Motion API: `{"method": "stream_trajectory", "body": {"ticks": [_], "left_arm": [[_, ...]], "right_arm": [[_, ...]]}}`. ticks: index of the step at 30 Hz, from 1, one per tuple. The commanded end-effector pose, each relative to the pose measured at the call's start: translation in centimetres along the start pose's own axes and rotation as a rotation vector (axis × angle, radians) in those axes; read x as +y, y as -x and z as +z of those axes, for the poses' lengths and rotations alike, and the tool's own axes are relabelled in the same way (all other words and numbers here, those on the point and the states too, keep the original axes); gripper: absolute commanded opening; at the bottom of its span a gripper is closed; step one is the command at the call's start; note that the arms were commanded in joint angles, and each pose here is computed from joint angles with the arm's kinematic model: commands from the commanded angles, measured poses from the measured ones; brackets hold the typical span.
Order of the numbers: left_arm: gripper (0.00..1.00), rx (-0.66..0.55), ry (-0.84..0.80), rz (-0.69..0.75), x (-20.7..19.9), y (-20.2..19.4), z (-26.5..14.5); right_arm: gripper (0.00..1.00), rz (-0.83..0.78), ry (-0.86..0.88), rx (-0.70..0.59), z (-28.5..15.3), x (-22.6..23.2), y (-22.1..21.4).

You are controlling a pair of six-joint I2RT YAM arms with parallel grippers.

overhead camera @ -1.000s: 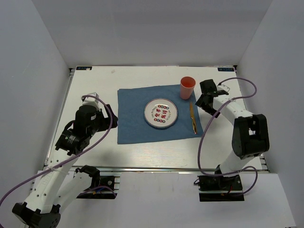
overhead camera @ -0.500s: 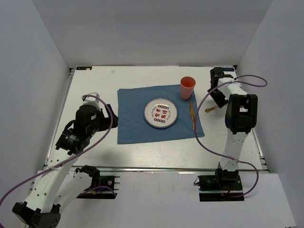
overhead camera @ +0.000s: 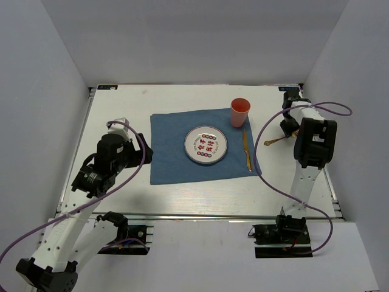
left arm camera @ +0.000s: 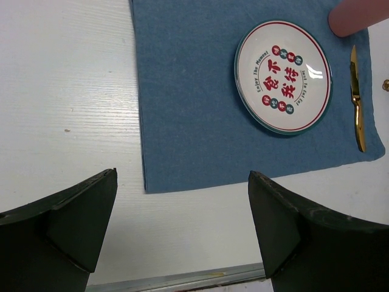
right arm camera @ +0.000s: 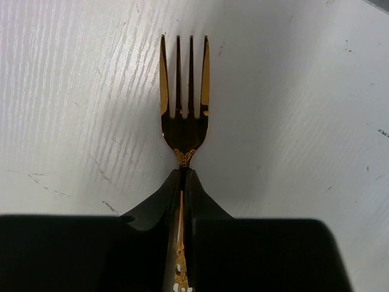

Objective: Set the dinner table for one person

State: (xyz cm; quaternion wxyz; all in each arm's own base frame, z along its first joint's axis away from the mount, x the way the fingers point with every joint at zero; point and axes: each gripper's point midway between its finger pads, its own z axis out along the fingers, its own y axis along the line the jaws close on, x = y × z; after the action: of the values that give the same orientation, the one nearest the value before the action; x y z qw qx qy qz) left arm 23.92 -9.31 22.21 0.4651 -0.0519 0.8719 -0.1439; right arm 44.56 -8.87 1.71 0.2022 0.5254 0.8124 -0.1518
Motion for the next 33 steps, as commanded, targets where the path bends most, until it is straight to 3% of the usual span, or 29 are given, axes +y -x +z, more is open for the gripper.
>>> {"method": "stream_trajectory", "body": {"ticks": [1,3,9,15,18,22,24,25,26,28,29,33], "left_arm": [[0.98,-0.009,-0.027,0.013,-0.4,0.1,-0.1],[0.98,-0.012,-0.027,0.012,-0.4,0.1,-0.2],[0.98,-0.013,-0.025,0.012,-0.4,0.1,-0.2],[0.98,-0.041,0.021,-0.011,0.4,0.6,-0.6],[0.98,-0.069,0.044,-0.028,0.9,1.0,-1.1],[0.98,-0.116,0.100,-0.072,2.0,1.8,-1.8],[0.98,-0.147,0.157,-0.093,3.2,2.2,-2.3],[0.98,-0.167,0.172,-0.120,3.4,2.6,-2.7],[0.98,-0.185,0.227,-0.134,4.5,2.7,-3.2],[0.98,-0.219,0.260,-0.176,5.2,3.0,-4.1],[0.98,-0.239,0.289,-0.189,5.8,3.1,-4.5],[0.98,-0.308,0.308,-0.241,6.6,3.5,-6.1]], "right_arm": [[0.05,-0.058,0.025,0.085,0.7,-0.6,-2.7],[0.00,-0.070,0.030,0.097,0.6,-0.9,-3.1],[0.00,-0.073,0.098,0.009,-3.4,-0.6,-0.4],[0.00,0.018,0.463,-0.218,-16.1,0.1,3.2],[0.00,0.010,0.680,-0.288,-22.2,0.8,2.0],[0.00,-0.144,1.007,-0.244,-29.1,3.9,-2.8],[0.00,-0.316,1.132,-0.174,-32.6,6.6,-8.0],[0.00,-0.360,1.132,-0.152,-32.9,7.2,-9.3],[0.00,-0.486,1.151,-0.091,-33.7,8.4,-14.9],[0.00,-0.537,1.145,-0.092,-34.8,9.7,-17.5],[0.00,-0.621,1.146,-0.053,-34.8,10.1,-22.2],[0.00,-0.644,1.109,0.011,-34.6,11.4,-29.0]]}}
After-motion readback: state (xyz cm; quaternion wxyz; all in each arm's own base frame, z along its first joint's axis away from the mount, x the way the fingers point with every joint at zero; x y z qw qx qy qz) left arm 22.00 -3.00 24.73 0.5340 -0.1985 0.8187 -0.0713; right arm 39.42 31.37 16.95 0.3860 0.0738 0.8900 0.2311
